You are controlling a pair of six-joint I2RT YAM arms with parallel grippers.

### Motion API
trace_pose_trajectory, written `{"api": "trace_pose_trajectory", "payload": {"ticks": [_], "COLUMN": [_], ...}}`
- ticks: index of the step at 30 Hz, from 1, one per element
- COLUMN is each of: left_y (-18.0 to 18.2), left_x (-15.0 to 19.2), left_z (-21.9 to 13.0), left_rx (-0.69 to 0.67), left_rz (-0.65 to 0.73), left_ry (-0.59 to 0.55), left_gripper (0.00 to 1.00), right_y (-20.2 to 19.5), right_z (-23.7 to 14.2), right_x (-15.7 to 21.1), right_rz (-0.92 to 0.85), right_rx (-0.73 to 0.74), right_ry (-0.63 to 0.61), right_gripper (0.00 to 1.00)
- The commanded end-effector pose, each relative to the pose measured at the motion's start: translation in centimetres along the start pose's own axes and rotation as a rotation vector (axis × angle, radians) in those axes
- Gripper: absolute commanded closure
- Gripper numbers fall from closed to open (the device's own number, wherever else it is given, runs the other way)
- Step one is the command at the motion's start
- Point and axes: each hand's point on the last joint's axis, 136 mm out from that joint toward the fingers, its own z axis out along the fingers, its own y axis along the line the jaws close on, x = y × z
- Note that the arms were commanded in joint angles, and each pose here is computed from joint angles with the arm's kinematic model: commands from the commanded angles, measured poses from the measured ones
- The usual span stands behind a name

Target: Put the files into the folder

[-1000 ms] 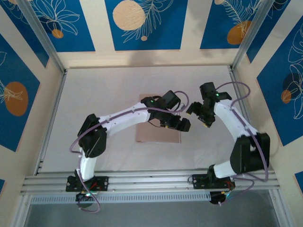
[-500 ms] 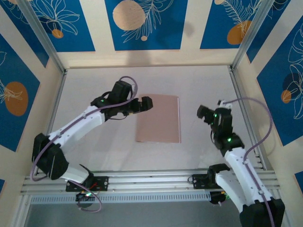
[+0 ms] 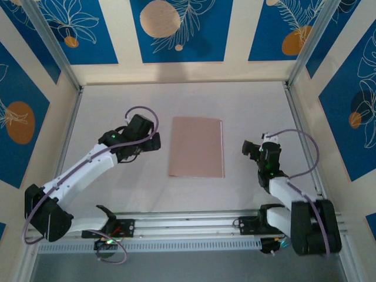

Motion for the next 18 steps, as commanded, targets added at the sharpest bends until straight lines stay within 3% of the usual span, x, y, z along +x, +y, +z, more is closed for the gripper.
{"api": "trace_pose_trajectory", "payload": {"ticks": [1,4,6,13,18], "left_y": [2.7,3.8,4.5,7.1,10.0], "left_x": [0.3,0.5,0.6,-0.3,-1.4], "left_z": [-0.4,-0.6,-0.9,-1.1,2.3], "left_rx": [-0.087,-0.109,-0.119,-0.216,-0.251], "left_rz": [0.05,0.048,0.054,0.169,0.148], "left_ry": [-0.049,-0.1,-0.134,-0.292,-0.285], "left_gripper": [0.0,0.0,0.0,0.0,0.0], "right_y": [2.2,3.7,4.4,3.4,3.5], "right_z": [1.8,3.5,3.7,3.7,4.2], "right_x": [-5.6,-4.0,-4.2,-3.8,-3.9], "right_rz": [-0.01,-0.062,-0.083,-0.057,-0.076], "right_rx": [-0.106,-0.18,-0.191,-0.16,-0.119], "right_ry": [-0.181,-0.129,-0.17,-0.138,-0.127], "right_gripper": [0.01,0.01,0.01,0.01,0.01]}}
